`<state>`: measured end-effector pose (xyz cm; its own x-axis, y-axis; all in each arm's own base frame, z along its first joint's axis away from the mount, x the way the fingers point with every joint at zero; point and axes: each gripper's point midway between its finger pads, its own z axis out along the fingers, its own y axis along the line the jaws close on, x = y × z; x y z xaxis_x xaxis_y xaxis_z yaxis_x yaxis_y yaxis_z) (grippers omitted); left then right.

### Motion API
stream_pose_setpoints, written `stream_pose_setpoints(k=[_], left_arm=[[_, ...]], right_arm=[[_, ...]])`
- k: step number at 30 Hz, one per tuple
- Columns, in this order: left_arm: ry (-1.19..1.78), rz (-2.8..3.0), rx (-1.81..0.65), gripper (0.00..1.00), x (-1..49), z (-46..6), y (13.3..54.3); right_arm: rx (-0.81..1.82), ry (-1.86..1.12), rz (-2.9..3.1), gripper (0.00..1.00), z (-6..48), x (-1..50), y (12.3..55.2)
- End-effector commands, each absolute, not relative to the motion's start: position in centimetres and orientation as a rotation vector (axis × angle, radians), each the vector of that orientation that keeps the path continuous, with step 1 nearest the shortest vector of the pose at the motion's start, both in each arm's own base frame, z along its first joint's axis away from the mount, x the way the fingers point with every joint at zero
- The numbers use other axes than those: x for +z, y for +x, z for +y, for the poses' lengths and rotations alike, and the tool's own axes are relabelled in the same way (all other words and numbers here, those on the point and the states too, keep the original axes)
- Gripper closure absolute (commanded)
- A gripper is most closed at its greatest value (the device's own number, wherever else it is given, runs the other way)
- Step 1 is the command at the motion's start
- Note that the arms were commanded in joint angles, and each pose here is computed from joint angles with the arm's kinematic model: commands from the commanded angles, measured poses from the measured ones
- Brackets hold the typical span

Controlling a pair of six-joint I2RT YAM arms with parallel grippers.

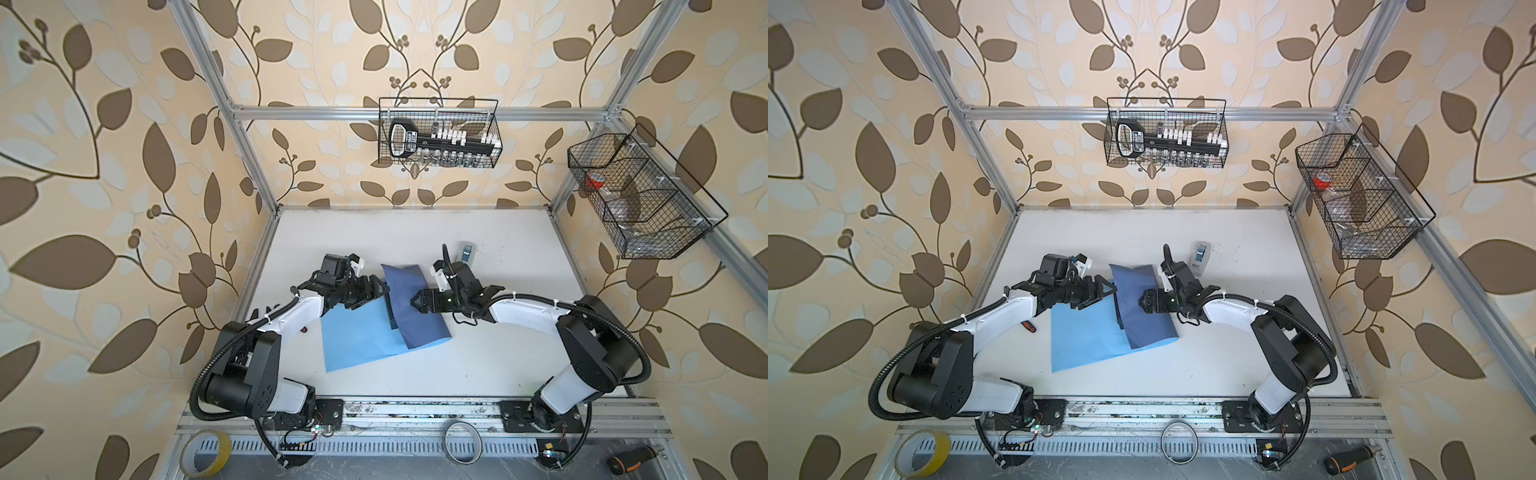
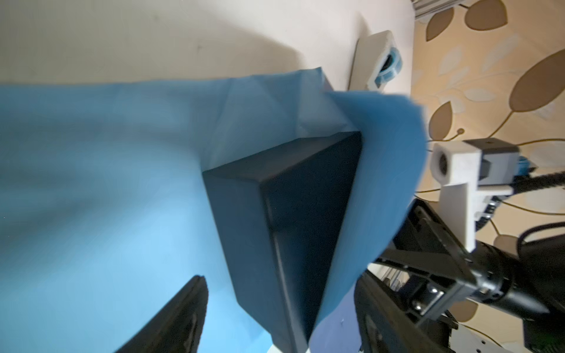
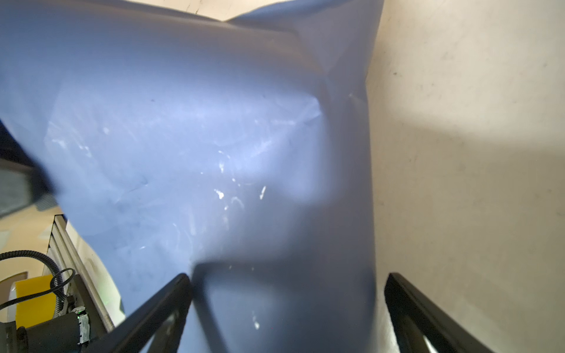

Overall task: Wrap a gift box in wrapping paper
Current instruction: First fold the wrapping paper around the gift box.

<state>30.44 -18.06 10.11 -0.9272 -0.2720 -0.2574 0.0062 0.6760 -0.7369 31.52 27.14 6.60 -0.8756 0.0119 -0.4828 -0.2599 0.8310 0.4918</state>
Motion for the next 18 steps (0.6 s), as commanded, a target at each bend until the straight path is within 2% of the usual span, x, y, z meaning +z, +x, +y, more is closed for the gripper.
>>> stream_pose_setpoints(k=[1,5,10,18], left_arm=[[-0.211,2.497,-1.173,0.19,10.7,-19.7,30.6],[-0.140,2.501,-1.228,0.17,11.2,-22.3,30.5],[-0.159,2.590,-1.121,0.18,8.2,-22.5,30.8],[-0.167,2.675,-1.062,0.38,5.2,-21.8,29.6]], right_arm=[[0.736,-0.178,2.572,0.00,27.2,5.4,31.4],[0.739,-0.176,2.571,0.00,27.2,5.4,31.3],[0.744,-0.180,2.564,0.00,27.3,5.6,31.4],[0.732,-0.218,2.522,0.00,26.9,8.0,32.0]])
